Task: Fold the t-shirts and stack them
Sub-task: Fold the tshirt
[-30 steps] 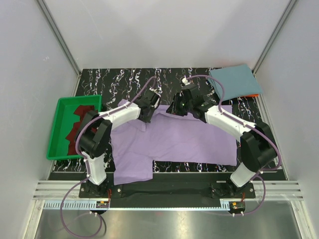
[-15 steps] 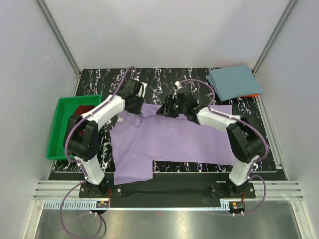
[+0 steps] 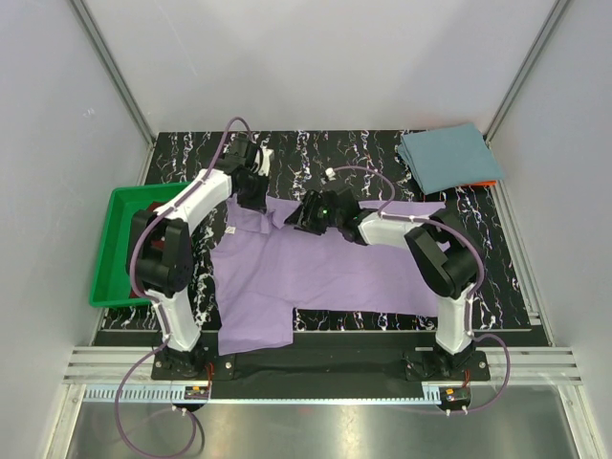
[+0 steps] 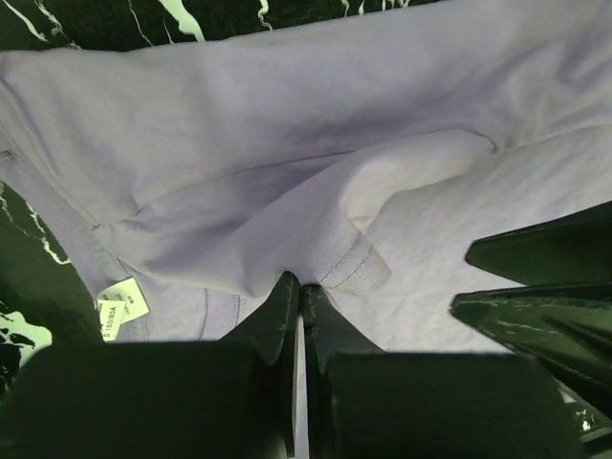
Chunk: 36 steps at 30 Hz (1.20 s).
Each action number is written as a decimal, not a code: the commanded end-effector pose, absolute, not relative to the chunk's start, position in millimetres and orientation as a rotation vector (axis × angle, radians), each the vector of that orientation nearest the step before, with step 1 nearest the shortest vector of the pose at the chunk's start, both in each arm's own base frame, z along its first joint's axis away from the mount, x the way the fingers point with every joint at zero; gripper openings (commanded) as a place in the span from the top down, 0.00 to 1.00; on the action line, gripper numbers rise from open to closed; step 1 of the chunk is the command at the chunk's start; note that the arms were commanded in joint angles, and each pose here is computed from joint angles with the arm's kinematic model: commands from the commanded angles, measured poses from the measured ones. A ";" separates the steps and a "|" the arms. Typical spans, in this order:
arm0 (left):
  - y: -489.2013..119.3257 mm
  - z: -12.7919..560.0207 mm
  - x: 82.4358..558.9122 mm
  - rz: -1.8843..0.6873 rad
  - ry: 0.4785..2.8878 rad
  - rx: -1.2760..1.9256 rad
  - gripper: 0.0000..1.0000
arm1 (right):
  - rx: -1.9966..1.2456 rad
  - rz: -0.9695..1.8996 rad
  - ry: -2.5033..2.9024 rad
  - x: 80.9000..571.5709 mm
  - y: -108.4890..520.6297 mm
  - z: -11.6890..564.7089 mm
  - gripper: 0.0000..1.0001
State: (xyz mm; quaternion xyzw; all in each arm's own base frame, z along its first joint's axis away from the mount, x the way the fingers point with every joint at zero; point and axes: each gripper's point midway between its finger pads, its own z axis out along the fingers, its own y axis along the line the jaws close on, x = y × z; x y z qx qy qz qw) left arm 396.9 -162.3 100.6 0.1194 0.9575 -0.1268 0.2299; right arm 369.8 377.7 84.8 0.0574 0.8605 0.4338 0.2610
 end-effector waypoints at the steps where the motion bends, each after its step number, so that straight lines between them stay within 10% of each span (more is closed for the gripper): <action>1: -172.6 110.3 403.7 -0.441 2.619 0.335 1.00 | 0.236 1.137 2.294 376.0 399.9 90.9 0.50; 9: -163.6 112.6 414.4 -0.492 2.637 0.262 1.00 | 0.568 1.118 2.267 379.9 394.2 74.1 0.36; 36: -150.6 83.0 427.3 -0.613 2.716 0.042 1.00 | 0.675 1.010 2.249 408.2 416.4 49.4 0.43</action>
